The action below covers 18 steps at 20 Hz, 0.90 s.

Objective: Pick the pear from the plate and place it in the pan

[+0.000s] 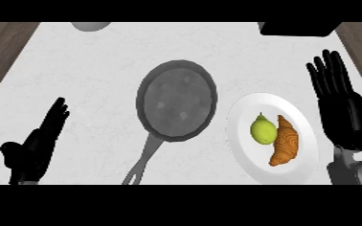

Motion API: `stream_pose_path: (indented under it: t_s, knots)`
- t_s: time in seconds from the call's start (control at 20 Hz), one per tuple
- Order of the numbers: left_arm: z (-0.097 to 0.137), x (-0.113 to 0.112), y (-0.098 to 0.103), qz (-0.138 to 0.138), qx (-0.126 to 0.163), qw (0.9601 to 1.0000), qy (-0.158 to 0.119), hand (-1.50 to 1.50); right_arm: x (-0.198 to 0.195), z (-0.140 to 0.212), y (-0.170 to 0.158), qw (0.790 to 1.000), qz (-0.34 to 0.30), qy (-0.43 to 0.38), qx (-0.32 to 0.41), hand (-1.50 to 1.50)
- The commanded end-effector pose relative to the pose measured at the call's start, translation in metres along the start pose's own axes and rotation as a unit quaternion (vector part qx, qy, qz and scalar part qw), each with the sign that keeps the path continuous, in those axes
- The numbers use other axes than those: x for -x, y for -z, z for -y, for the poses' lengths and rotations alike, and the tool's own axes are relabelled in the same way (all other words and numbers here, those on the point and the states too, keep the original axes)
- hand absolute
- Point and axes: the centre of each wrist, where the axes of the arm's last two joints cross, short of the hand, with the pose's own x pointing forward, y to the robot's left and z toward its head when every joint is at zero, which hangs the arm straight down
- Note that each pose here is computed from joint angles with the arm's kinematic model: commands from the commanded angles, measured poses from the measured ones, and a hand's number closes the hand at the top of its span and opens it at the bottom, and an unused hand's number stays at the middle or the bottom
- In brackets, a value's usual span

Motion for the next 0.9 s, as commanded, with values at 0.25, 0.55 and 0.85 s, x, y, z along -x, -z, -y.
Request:
stream_pose_path:
  t_s: [0.25, 0.55, 0.85]
  knots:
    - [-0.050, -0.035, 0.038, -0.050, -0.091, 0.9904, 0.092, 0.00, 0.011, -0.012, 0.060, 0.975, -0.150, 0.122, -0.107, -1.50]
    - [-0.044, -0.009, 0.027, -0.095, -0.088, 0.9889, 0.073, 0.00, 0.065, 0.029, -0.002, 0.948, -0.214, 0.017, 0.236, 1.50]
    - [-0.020, -0.024, 0.037, -0.095, -0.076, 0.9896, 0.077, 0.00, 0.033, 0.038, -0.003, 0.974, -0.180, -0.054, 0.125, -1.50]
